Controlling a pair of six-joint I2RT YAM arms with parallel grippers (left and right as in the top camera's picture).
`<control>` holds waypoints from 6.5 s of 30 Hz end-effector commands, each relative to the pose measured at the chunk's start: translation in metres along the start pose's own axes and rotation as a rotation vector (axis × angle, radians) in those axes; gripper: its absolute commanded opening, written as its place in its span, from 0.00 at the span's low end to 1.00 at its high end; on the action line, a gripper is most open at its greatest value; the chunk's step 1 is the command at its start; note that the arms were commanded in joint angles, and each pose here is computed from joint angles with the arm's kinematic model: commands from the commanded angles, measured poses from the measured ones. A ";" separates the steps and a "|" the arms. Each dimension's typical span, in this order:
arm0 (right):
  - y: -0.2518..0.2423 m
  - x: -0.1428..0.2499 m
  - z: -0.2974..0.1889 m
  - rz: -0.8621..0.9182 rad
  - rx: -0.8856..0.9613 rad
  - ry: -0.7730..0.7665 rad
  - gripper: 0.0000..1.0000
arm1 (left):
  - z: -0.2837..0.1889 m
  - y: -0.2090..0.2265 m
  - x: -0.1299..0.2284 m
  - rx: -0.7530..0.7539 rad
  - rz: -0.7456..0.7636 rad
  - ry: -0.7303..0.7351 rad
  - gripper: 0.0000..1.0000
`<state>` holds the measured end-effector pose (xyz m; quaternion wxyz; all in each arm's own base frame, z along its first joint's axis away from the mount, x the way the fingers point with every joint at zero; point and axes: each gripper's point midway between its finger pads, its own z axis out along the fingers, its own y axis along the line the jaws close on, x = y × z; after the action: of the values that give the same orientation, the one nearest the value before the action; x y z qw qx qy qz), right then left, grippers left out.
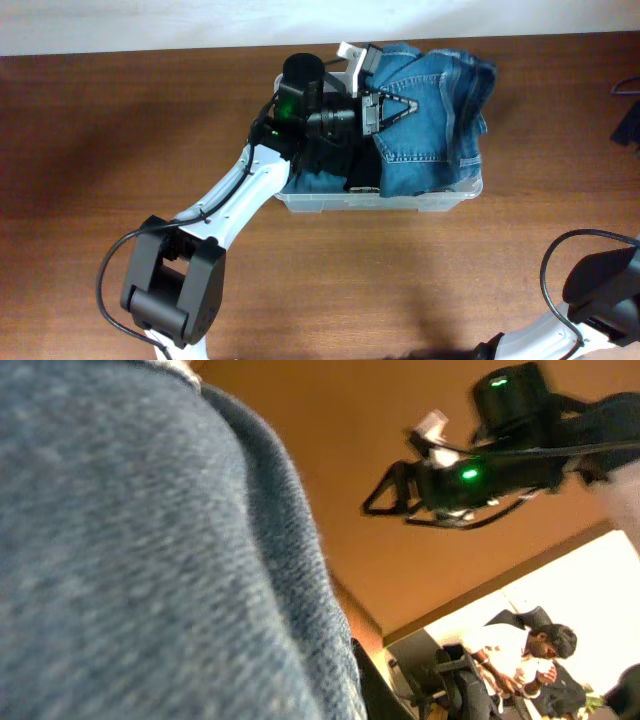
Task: Pack container
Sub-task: 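Lower the jeans into the bin and open the left gripper, then press and tuck the jeans down into the bin with the left gripper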
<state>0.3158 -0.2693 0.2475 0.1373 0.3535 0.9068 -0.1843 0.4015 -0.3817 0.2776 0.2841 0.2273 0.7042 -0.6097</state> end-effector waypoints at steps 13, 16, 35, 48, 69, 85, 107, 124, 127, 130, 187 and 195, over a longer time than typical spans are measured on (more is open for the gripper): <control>-0.002 -0.001 -0.001 0.008 0.011 -0.007 0.98 | -0.040 0.087 0.006 -0.343 -0.054 0.027 0.00; -0.002 -0.001 -0.001 0.008 0.011 -0.007 0.98 | -0.049 0.109 0.022 -0.471 -0.041 0.069 0.00; -0.002 -0.001 -0.001 0.008 0.011 -0.007 0.98 | -0.098 0.168 0.045 -0.922 0.154 0.212 0.52; -0.002 -0.001 -0.001 0.008 0.011 -0.007 0.98 | -0.117 0.179 0.050 -1.030 0.246 0.292 0.81; -0.002 -0.001 -0.001 0.008 0.011 -0.007 0.98 | -0.133 0.099 0.017 -1.046 0.093 0.369 0.99; -0.002 -0.001 -0.001 0.008 0.011 -0.007 0.98 | -0.118 0.070 0.065 -0.879 -0.131 0.486 0.35; -0.002 -0.001 -0.001 0.008 0.011 -0.007 0.98 | -0.107 0.095 0.113 -1.025 -0.097 0.660 0.00; -0.002 -0.001 -0.001 0.008 0.011 -0.006 0.98 | -0.149 0.164 0.150 -1.289 -0.132 0.839 0.00; -0.002 -0.001 -0.001 0.008 0.011 -0.006 0.98 | -0.151 0.165 0.149 -1.292 -0.138 0.836 0.01; -0.002 -0.001 -0.001 0.008 0.011 -0.007 0.98 | -0.151 0.160 0.142 -1.290 -0.131 0.823 0.01; -0.002 -0.001 -0.001 0.008 0.011 -0.006 0.98 | 0.032 0.066 0.013 -0.794 0.128 0.336 0.01; -0.002 -0.001 -0.001 0.008 0.011 -0.007 0.98 | 0.037 0.083 0.086 -0.820 0.038 0.551 0.01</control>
<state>0.3159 -0.2694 0.2476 0.1375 0.3535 0.9067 -0.1844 0.4121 -0.4016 0.1869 0.2088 0.2562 0.9227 -0.1985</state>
